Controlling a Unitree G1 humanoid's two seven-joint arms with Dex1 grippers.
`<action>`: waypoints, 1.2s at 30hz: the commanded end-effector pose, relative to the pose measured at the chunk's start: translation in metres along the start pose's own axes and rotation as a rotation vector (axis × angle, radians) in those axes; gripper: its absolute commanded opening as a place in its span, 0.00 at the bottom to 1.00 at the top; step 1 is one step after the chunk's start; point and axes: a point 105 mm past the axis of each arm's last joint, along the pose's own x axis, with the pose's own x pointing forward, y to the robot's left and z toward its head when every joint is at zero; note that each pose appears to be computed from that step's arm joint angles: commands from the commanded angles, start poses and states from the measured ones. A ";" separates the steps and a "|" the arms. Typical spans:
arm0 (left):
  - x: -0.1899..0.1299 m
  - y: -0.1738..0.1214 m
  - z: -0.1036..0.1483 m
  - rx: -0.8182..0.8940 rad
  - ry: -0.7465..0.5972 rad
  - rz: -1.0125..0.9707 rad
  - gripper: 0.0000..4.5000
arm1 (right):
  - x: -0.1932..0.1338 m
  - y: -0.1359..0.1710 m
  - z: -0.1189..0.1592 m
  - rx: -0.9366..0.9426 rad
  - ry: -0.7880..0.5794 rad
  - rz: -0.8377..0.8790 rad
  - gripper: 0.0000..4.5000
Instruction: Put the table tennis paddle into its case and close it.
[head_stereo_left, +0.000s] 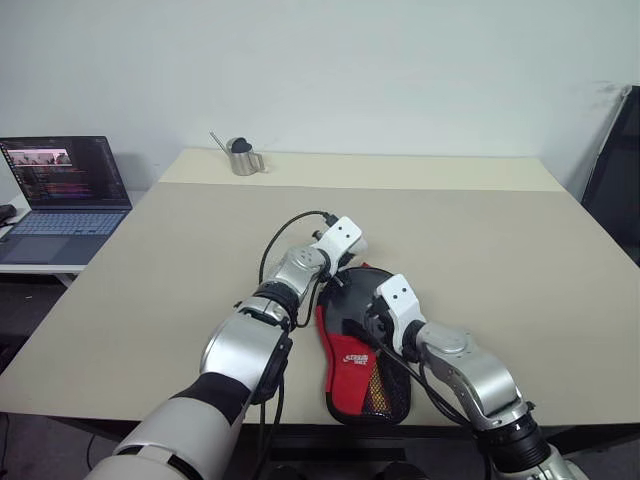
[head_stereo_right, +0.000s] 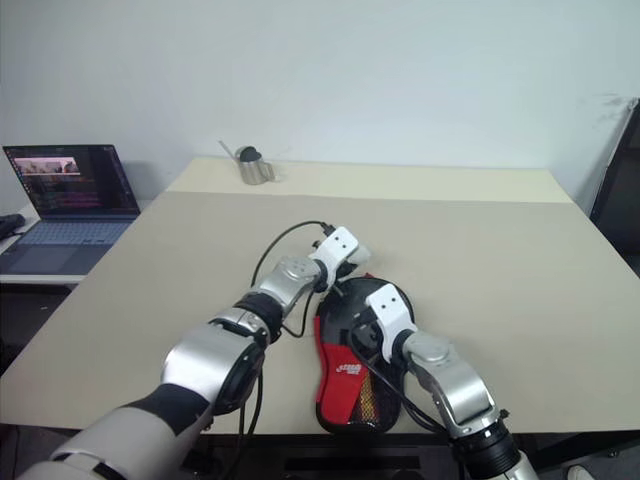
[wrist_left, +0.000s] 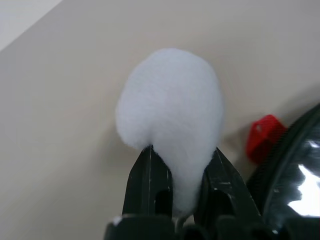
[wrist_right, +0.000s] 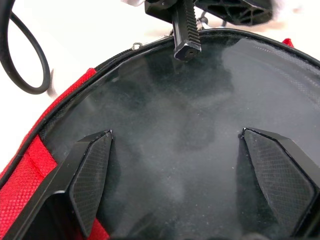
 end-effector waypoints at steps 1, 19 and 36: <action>0.000 0.007 0.051 0.096 -0.133 0.063 0.05 | 0.001 0.010 -0.034 0.060 0.131 0.022 1.00; 0.005 -0.048 0.144 0.474 -0.352 0.085 0.05 | -0.002 0.037 -0.043 0.141 0.145 0.012 1.00; 0.019 -0.131 0.086 0.609 -0.217 -0.273 0.05 | -0.004 0.033 -0.043 0.159 0.136 -0.019 1.00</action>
